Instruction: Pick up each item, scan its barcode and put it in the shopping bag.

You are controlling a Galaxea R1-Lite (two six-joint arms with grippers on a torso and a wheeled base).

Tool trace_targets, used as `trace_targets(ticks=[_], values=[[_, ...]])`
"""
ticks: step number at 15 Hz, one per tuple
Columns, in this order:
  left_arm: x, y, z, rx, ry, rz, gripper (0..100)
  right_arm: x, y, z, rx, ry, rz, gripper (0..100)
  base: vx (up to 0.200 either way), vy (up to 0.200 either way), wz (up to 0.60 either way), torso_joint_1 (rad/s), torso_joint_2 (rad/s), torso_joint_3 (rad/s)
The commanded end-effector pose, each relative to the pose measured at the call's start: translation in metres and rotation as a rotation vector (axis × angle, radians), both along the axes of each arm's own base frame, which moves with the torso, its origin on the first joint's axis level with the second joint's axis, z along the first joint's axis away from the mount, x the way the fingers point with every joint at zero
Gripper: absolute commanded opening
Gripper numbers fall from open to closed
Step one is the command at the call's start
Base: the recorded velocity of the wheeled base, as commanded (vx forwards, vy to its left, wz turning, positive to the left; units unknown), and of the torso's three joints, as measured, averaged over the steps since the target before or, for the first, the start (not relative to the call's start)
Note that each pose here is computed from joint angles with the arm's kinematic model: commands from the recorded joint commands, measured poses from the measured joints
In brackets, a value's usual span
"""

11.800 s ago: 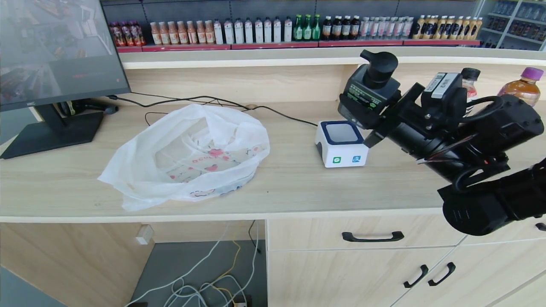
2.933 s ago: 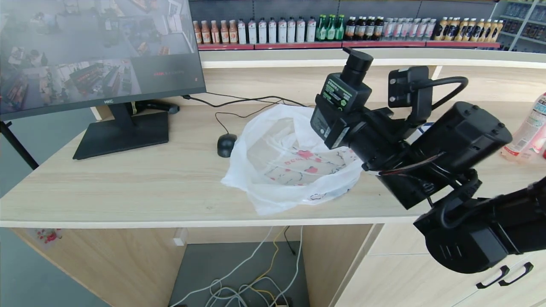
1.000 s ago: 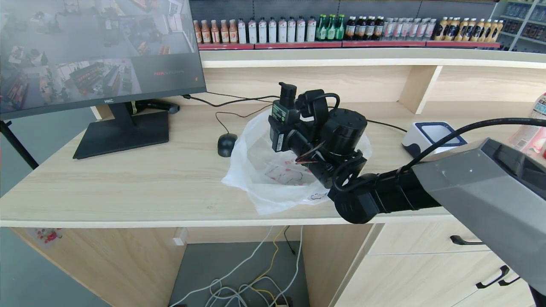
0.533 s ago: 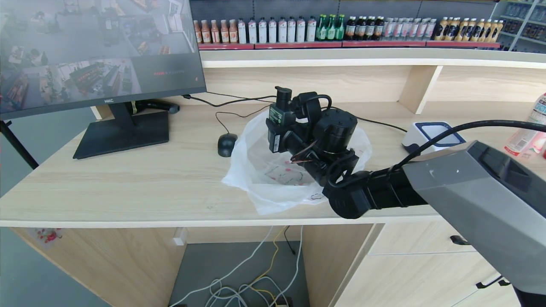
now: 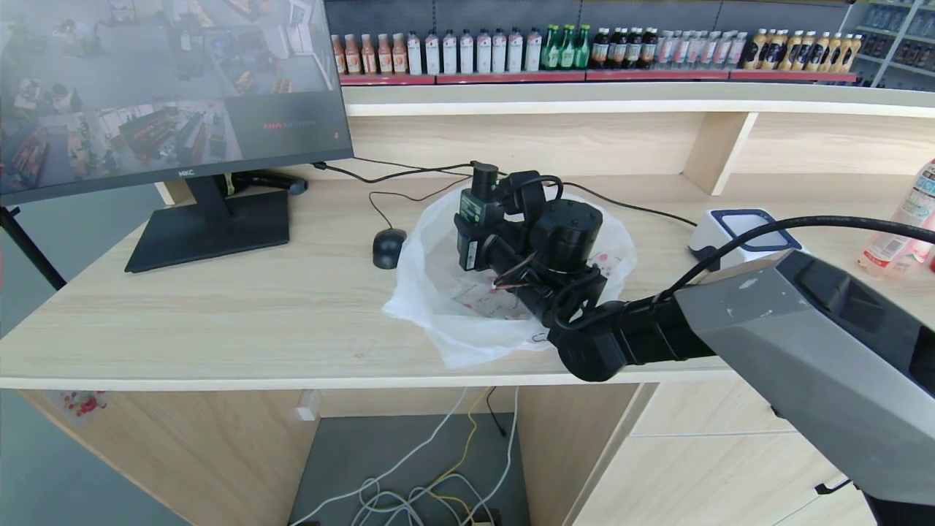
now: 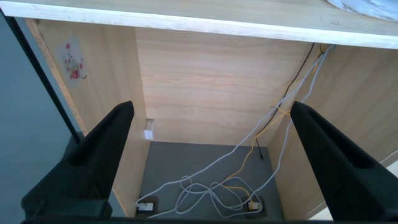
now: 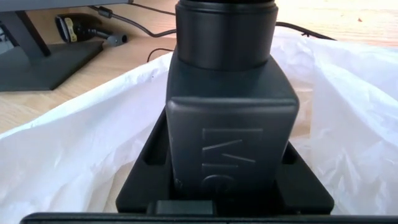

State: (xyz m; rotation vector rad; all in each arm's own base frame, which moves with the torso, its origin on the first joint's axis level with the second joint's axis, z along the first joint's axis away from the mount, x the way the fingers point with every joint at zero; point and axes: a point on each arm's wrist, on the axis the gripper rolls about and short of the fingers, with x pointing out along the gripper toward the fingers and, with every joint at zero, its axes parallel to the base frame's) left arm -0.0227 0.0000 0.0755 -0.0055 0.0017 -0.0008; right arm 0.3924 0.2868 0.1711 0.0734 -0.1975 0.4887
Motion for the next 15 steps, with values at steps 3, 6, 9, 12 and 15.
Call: trace_targets(ticks=[3, 6, 9, 12, 15], values=[[0.000, 0.000, 0.000, -0.001, 0.000, -0.001, 100, 0.001, 0.001, -0.005, -0.007, 0.008, -0.001, 0, 0.000, 0.000, 0.00, 0.000, 0.00, 0.000], [0.000, 0.000, 0.000, -0.001, 0.000, -0.001, 100, 0.000, 0.001, -0.011, -0.015, 0.017, -0.002, 0, 0.000, 0.000, 0.00, 0.000, 0.00, 0.000], [0.000, 0.000, 0.000, -0.001, 0.000, -0.001, 100, 0.002, 0.002, -0.019, -0.023, 0.027, -0.001, 0, 0.000, 0.000, 0.00, 0.000, 0.00, 0.000], [0.000, 0.000, 0.000, -0.001, 0.000, -0.001, 100, 0.002, 0.001, -0.025, -0.034, 0.041, 0.004, 0, 0.000, 0.000, 0.00, 0.000, 0.00, 0.000], [0.000, 0.000, 0.000, -0.001, 0.000, -0.001, 100, 0.002, 0.001, -0.025, -0.033, 0.042, 0.006, 0, 0.000, 0.000, 0.00, 0.000, 0.00, 0.000]])
